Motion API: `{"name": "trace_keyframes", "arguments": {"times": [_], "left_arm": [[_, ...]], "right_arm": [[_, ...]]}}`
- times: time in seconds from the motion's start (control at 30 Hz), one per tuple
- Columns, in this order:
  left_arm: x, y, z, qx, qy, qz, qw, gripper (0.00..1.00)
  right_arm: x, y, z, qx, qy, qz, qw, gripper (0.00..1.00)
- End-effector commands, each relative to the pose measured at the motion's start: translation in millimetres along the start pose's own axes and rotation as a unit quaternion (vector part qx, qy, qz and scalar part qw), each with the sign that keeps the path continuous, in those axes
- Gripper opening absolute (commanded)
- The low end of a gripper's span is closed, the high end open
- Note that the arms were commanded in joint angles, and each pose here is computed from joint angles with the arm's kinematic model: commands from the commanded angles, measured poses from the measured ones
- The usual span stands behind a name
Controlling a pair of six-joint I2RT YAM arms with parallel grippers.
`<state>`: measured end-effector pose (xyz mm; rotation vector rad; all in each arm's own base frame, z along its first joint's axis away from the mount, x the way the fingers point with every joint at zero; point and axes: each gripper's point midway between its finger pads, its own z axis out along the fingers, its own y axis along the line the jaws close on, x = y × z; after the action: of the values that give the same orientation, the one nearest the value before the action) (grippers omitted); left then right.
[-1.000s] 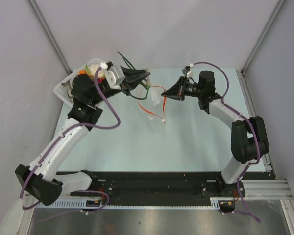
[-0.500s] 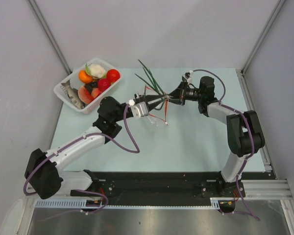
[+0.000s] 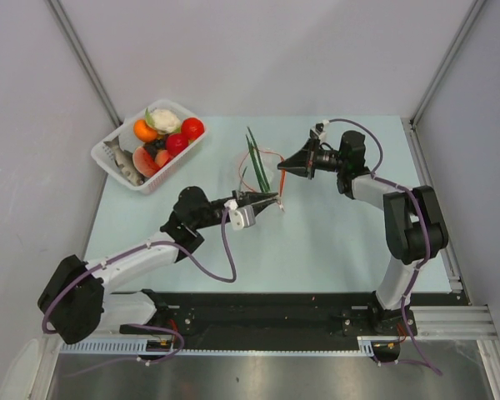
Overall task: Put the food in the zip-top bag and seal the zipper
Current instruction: Place the fake vegetable in the zipper food storage bag.
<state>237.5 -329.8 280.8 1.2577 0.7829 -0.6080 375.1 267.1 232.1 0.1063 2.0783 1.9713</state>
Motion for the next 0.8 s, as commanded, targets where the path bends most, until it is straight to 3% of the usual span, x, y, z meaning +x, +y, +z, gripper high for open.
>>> {"name": "trace_keyframes", "arguments": {"times": [0.0, 0.2, 0.6, 0.77], "left_arm": [[16.4, 1.5, -5.4, 0.012, 0.044, -0.074, 0.996, 0.00], [51.7, 12.3, -0.7, 0.011, 0.117, -0.206, 0.971, 0.00], [97.8, 30.8, -15.1, -0.054, 0.211, -0.307, 0.926, 0.00], [116.8, 19.8, -27.4, -0.046, 0.282, -0.317, 0.904, 0.00]], "right_arm": [[2.9, 9.6, -1.5, -0.017, 0.008, -0.022, 1.000, 0.00], [12.6, 20.9, 2.5, -0.028, 0.026, -0.054, 0.998, 0.00], [24.5, 37.9, 6.3, -0.034, 0.051, -0.096, 0.994, 0.00], [23.3, 52.9, 4.8, -0.044, 0.050, -0.112, 0.991, 0.00]]}}
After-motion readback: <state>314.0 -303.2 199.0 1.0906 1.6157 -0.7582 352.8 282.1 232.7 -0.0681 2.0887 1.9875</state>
